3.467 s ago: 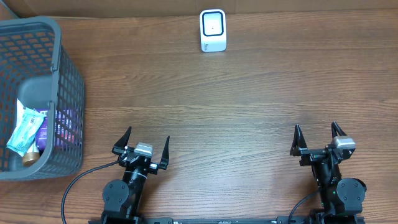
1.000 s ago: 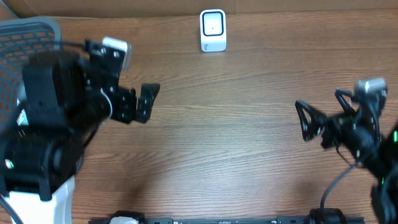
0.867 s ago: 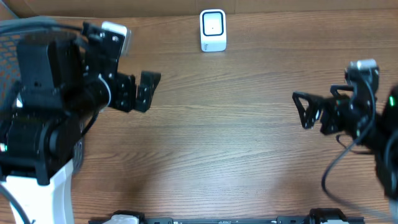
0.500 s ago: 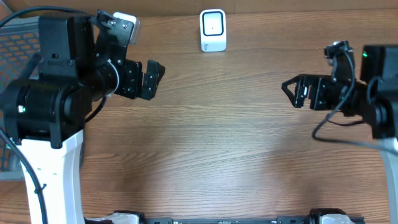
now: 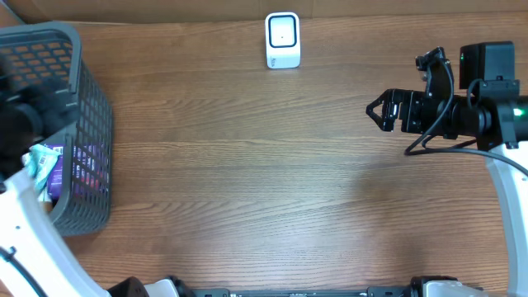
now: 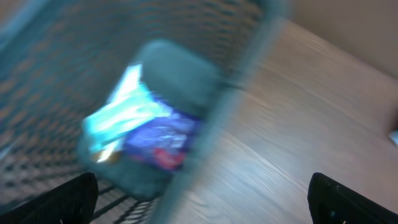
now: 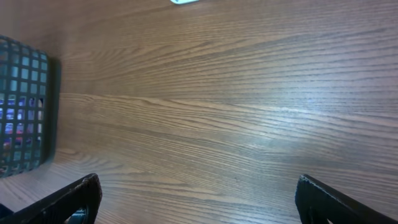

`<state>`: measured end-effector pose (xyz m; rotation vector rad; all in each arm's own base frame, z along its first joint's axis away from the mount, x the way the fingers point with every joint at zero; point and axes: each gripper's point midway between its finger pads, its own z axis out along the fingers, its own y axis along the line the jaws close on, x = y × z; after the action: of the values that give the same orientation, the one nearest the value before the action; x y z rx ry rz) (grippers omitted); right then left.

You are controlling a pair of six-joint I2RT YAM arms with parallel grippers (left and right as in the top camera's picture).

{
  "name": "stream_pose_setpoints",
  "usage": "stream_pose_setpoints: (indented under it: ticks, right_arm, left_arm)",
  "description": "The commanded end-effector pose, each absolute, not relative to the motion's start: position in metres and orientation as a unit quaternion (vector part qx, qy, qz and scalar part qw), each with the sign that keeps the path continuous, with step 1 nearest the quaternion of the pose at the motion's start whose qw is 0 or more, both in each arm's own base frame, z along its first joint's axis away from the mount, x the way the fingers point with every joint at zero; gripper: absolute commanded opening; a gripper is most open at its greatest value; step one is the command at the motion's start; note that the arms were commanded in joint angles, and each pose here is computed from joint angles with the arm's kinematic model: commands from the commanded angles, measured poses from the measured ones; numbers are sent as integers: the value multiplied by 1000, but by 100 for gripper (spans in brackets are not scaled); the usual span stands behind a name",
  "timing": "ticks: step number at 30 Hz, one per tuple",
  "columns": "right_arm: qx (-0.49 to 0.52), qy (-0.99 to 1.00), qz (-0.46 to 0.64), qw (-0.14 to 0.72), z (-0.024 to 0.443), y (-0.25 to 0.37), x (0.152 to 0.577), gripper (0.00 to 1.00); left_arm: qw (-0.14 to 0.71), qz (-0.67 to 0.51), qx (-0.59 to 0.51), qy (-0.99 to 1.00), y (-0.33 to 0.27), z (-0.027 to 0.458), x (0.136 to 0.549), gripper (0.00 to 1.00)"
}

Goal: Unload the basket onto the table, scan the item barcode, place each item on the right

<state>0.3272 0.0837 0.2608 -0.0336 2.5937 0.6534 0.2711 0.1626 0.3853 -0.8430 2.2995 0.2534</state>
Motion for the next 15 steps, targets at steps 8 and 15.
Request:
stream_pose_setpoints:
  ticks: [8,15]
  right_arm:
    - [-14,943,229,241,265,83,333,100]
    - [-15,942,229,244,266,83,335,100]
  left_arm:
    - [249,89,-501,824,256,333,251,99]
    - [169,65,-519,836,285,267,277,93]
